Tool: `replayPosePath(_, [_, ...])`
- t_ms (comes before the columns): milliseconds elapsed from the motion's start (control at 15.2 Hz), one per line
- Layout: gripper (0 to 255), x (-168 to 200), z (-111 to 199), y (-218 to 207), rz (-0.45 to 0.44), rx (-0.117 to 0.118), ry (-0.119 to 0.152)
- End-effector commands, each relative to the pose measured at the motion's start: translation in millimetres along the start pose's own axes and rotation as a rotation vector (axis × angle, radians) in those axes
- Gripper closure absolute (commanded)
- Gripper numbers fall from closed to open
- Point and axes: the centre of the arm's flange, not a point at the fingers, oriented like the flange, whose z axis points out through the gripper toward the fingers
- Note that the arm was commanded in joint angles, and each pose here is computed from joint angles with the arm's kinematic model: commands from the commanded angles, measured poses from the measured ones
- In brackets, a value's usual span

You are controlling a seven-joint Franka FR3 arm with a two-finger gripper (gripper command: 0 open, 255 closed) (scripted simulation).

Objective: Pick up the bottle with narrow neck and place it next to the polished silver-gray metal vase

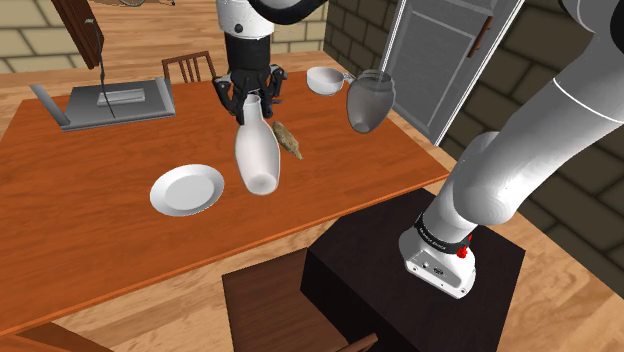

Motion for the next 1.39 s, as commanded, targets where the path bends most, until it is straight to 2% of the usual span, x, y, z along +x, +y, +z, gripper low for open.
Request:
replayPosePath(0, [255,-1,-12,0,0.000,0.000,0.000])
replayPosePath(1320, [255,3,-118,-1,0.000,0.000,0.000])
